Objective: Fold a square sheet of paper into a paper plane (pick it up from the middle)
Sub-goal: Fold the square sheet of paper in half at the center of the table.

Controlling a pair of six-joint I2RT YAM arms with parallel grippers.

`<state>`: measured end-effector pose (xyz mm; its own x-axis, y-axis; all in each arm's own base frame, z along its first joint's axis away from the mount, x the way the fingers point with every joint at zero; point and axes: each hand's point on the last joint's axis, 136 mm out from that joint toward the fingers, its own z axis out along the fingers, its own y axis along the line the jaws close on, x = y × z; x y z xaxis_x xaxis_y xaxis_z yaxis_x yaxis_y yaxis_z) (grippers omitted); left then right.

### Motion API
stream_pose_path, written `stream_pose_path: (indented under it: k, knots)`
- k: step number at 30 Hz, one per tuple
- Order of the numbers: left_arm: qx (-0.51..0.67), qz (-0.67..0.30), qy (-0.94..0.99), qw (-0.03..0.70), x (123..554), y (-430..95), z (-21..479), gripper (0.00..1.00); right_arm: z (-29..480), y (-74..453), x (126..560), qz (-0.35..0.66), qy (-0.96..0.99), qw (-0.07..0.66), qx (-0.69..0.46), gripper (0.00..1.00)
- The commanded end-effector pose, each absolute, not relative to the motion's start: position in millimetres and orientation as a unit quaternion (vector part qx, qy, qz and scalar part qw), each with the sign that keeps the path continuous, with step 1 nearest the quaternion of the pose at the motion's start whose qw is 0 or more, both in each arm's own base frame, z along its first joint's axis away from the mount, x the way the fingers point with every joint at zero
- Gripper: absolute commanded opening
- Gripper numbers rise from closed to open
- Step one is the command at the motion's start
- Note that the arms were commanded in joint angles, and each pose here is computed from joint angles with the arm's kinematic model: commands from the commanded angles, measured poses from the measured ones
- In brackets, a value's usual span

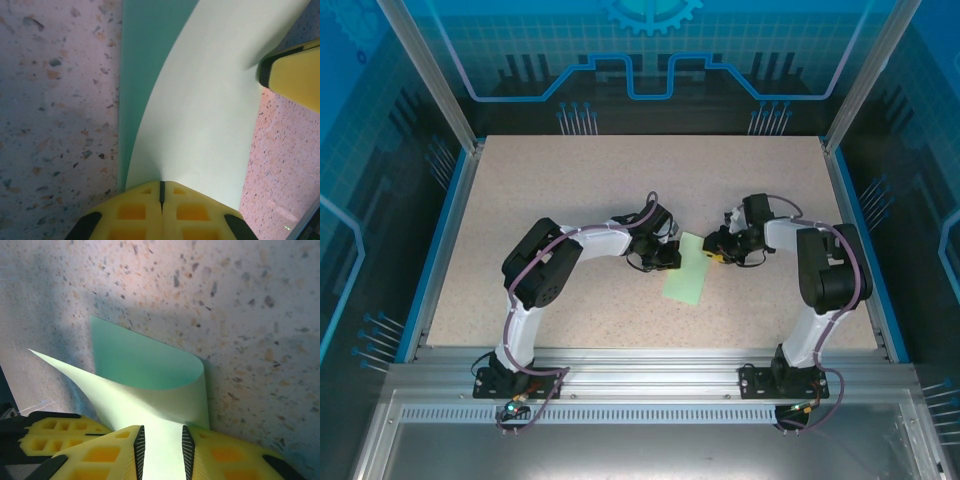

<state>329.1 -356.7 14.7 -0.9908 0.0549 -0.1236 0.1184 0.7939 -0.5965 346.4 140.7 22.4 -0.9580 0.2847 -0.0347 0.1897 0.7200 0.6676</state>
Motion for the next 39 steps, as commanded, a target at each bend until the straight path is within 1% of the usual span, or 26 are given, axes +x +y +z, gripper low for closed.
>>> stream_pose_path:
  k: [1,5,11,16,20,24,28,39]
  knots:
    - [0.039,-0.261,0.964,-0.015,298.9,-337.3,-26.7,0.0,53.0,136.5,361.7,0.369,0.917,0.097,0.119,0.29]
    - [0.04,-0.261,0.964,-0.015,299.1,-337.6,-26.6,0.0,56.9,134.1,372.1,0.369,0.916,0.099,0.124,0.29]
    - [0.041,-0.26,0.965,-0.016,298.2,-337.3,-26.8,0.0,25.1,132.5,370.4,0.365,0.916,0.059,0.156,0.29]
    - [0.042,-0.261,0.964,-0.017,297.7,-337.2,-26.8,0.0,4.6,126.8,367.9,0.34,0.923,0.035,0.176,0.29]
    - [0.042,-0.26,0.964,-0.017,297.7,-336.8,-27.0,0.0,9.8,123.9,374.5,0.332,0.925,0.043,0.182,0.29]
    - [0.042,-0.261,0.964,-0.017,298.0,-337.6,-25.9,0.0,36.5,130.3,386.5,0.362,0.915,0.066,0.163,0.29]
    - [0.042,-0.259,0.965,-0.016,298.0,-336.8,-25.3,0.0,46.6,133.5,393.1,0.375,0.911,0.074,0.156,0.29]
    - [0.044,-0.266,0.963,-0.013,299.3,-339.3,-21.2,0.0,4.9,124.0,379.7,0.339,0.918,0.036,0.202,0.29]
